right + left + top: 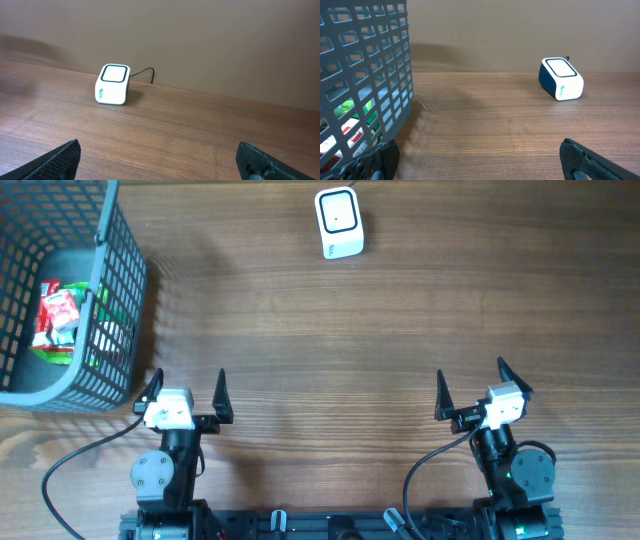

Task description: Scan the item barcode

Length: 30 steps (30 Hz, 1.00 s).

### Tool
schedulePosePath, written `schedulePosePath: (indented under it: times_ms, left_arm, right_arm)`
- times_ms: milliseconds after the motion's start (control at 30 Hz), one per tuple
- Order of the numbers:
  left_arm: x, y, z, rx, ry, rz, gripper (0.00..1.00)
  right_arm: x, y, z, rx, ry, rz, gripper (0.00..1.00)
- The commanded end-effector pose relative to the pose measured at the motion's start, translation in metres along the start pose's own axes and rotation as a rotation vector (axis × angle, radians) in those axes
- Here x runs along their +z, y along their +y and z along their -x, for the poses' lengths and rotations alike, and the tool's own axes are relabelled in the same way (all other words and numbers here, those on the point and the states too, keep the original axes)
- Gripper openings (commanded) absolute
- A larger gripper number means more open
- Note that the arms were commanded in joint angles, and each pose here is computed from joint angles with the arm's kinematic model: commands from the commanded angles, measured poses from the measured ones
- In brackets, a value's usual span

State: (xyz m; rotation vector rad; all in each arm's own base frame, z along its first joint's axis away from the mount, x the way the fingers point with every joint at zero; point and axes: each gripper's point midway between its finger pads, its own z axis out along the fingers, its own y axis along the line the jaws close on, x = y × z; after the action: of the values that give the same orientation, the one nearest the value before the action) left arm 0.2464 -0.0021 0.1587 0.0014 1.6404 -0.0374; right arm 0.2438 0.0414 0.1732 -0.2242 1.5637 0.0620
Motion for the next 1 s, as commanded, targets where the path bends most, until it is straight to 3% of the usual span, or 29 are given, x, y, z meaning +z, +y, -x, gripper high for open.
schedulePosePath:
  times_ms: [0, 633, 767, 967]
  left_arm:
    - [-0.0001, -0.002, -0.0017, 0.018, 0.004, -0.015, 1.0]
    - [-0.0001, -0.0023, -0.0014, 0.021, 0.003, -0.017, 1.0]
    - [-0.0001, -0.0034, -0.0015, -0.114, 0.004, -0.023, 1.0]
    - [-0.0001, -0.0038, -0.0012, -0.114, 0.003, -0.025, 1.0]
  right_arm:
    - [0.0005, 0.0021, -0.0014, -0.009, 0.004, 0.013, 1.0]
    - [0.0005, 0.002, -0.0014, -0.009, 0.004, 0.013, 1.0]
    - [0.0005, 0.0021, -0.0014, -0.009, 0.004, 0.013, 1.0]
    - [0.0005, 0.002, -0.0014, -0.009, 0.004, 0.013, 1.0]
